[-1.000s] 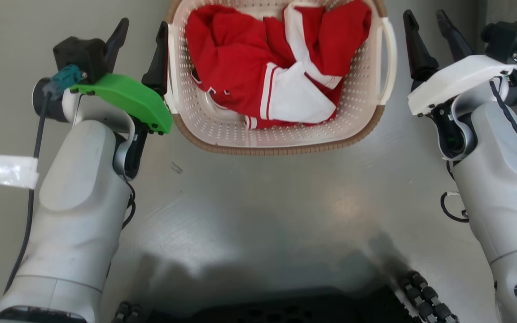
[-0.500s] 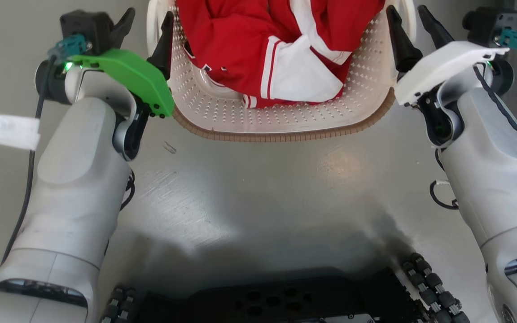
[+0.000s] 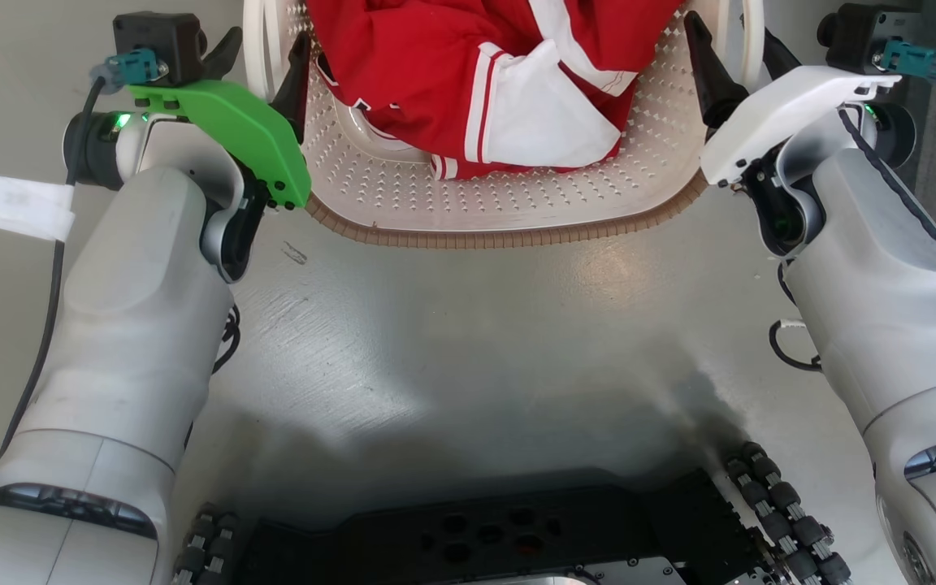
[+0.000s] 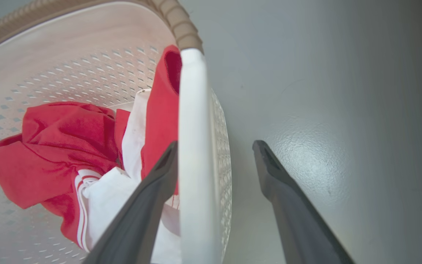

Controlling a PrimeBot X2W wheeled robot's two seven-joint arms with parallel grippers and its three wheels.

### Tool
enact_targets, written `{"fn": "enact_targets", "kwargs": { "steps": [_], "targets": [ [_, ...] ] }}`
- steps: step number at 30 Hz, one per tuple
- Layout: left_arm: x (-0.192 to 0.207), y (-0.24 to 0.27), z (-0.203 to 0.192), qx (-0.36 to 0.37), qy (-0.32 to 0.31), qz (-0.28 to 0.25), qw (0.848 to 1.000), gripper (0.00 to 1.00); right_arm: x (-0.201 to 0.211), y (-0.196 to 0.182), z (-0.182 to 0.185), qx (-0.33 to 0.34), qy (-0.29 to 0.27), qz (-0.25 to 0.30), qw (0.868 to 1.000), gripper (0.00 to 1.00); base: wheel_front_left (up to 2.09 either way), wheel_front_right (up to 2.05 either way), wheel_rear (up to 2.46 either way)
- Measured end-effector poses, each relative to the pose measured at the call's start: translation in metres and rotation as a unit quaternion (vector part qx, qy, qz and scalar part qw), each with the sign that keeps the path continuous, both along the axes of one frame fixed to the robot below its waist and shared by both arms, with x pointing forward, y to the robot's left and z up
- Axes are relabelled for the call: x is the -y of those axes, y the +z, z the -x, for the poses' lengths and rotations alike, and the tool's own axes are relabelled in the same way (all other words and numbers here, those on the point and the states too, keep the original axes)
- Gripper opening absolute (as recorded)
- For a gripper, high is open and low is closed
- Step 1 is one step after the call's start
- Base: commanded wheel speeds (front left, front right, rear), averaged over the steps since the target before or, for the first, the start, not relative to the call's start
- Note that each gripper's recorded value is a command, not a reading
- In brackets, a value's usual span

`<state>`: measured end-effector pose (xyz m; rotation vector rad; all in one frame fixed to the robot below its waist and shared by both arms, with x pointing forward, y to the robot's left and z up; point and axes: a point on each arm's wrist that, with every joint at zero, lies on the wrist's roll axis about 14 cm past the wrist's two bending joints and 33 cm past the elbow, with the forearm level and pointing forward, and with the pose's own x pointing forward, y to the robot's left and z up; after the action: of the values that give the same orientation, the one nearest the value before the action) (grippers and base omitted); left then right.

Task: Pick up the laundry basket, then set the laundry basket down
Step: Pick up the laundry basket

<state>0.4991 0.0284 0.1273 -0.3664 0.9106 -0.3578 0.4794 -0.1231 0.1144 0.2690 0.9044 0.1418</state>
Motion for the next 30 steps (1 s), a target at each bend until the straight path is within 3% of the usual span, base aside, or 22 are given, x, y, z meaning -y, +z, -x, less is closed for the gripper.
{"fn": "enact_targets", "kwargs": {
  "steps": [3, 5, 6, 7, 9, 10, 12, 30],
  "targets": [
    [0.001, -0.001, -0.001, -0.002, 0.000, 0.001, 1.000, 1.00, -0.001, 0.000, -0.002, 0.002, -0.002, -0.002, 1.000, 1.00, 0.00, 0.00, 0.00],
    [0.000, -0.002, -0.001, -0.005, 0.002, 0.001, 1.000, 0.91, -0.002, 0.000, -0.004, 0.002, -0.003, -0.003, 1.000, 1.00, 0.00, 0.00, 0.00],
    [0.000, -0.002, -0.001, -0.006, 0.002, 0.000, 1.000, 0.71, -0.002, 0.000, -0.004, 0.001, -0.002, -0.003, 1.000, 1.00, 0.00, 0.00, 0.00],
    [0.000, -0.002, -0.001, -0.007, 0.002, 0.000, 1.000, 0.43, -0.003, -0.001, -0.004, 0.001, -0.001, -0.003, 1.000, 1.00, 0.00, 0.00, 0.00],
    [0.002, -0.002, -0.001, -0.007, 0.002, 0.004, 1.000, 0.20, -0.004, 0.000, -0.005, 0.003, -0.001, -0.004, 1.000, 0.47, 0.00, 0.00, 0.00],
    [0.003, -0.001, -0.002, -0.008, 0.003, 0.008, 1.000, 0.00, -0.004, 0.000, -0.006, 0.003, 0.000, -0.005, 1.000, 0.33, 0.00, 0.00, 0.00],
    [0.006, 0.000, -0.004, -0.007, 0.004, 0.011, 1.000, 0.00, -0.006, -0.001, -0.005, 0.002, 0.001, -0.006, 1.000, 0.00, 0.00, 0.00, 0.00],
    [0.008, 0.014, -0.003, -0.002, -0.001, 0.010, 1.000, 0.00, -0.014, 0.017, -0.011, 0.016, 0.005, -0.011, 1.000, 0.00, 0.00, 0.00, 0.00]
  ]
}}
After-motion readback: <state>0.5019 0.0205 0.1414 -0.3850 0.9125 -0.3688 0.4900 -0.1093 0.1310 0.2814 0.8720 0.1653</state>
